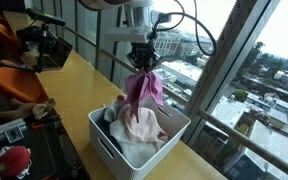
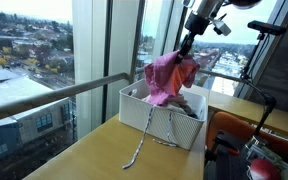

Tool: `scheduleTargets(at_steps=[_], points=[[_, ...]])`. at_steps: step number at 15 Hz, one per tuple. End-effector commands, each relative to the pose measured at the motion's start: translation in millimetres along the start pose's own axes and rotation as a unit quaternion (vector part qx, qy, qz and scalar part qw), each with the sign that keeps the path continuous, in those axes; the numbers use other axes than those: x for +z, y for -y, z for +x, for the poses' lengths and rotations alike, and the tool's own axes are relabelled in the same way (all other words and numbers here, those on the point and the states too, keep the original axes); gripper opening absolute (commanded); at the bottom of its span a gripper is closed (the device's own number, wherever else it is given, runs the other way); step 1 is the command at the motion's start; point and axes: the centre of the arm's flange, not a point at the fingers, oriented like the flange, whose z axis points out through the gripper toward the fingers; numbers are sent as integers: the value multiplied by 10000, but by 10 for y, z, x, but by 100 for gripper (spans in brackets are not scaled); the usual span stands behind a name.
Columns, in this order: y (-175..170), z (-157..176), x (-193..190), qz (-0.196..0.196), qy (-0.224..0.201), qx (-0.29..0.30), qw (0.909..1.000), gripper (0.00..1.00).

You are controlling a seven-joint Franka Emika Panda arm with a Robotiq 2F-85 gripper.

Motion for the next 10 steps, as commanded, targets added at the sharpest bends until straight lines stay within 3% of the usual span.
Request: scheduleTargets(at_steps=[1,8,9,10], points=[[22,281,351,190,77,-115,9997,2],[243,288,996,435,481,-214,9977,2],[281,287,1051,469,546,-233,9971,35],[310,294,1075,482,595,-269,9967,36]])
